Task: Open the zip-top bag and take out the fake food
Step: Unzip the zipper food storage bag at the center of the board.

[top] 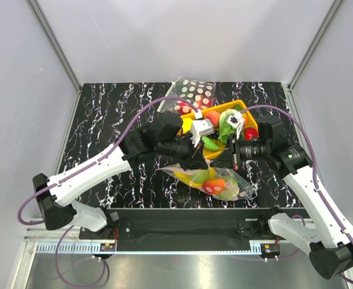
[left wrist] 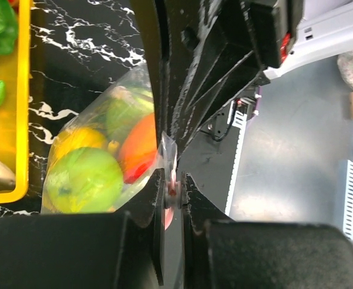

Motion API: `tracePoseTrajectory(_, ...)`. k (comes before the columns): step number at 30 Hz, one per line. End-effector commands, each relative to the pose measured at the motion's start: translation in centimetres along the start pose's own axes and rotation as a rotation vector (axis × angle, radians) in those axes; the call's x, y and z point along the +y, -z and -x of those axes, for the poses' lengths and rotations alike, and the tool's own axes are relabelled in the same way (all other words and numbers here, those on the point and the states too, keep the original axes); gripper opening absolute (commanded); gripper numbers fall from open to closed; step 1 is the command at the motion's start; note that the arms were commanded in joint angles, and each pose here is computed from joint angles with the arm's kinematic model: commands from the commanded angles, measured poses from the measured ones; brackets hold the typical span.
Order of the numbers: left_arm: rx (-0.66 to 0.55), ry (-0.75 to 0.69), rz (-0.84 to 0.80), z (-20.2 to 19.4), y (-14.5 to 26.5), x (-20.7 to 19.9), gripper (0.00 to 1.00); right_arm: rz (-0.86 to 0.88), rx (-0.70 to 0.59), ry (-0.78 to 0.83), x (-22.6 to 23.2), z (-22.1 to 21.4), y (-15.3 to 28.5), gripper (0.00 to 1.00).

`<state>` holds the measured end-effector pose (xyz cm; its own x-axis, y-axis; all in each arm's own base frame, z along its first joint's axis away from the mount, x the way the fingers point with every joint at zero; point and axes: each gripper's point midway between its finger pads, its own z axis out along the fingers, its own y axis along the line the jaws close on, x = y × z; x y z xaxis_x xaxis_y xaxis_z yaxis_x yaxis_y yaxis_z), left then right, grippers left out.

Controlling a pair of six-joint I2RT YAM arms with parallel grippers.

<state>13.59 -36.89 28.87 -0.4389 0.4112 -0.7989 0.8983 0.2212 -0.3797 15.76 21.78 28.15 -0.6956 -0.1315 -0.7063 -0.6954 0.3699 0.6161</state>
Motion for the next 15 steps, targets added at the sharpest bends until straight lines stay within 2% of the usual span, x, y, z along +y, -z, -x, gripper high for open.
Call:
tracePoseTrajectory(1, 0.078, 0.029, 0.042, -2.9, 1.3, 0.3, 0.01, 0.002, -0.110, 0.107, 1.7, 3.9, 1.0, 0.00)
tracePoseTrajectory(10, 0.028, 0.008, 0.101, -2.4, 2.3, 0.9, 0.00, 0.067, -0.070, 0.090, 2.7, 3.6, 1.0, 0.00)
tracePoseTrajectory(11, 0.020, 0.006, 0.095, -2.2, 2.4, 0.8, 0.00, 0.072, -0.053, 0.076, 2.8, 3.3, 1.0, 0.02)
tracePoseTrajectory(15, 0.009, -0.002, 0.048, -1.4, 2.5, -0.2, 0.00, 0.077, -0.038, 0.104, 3.0, 3.5, 1.2, 0.24)
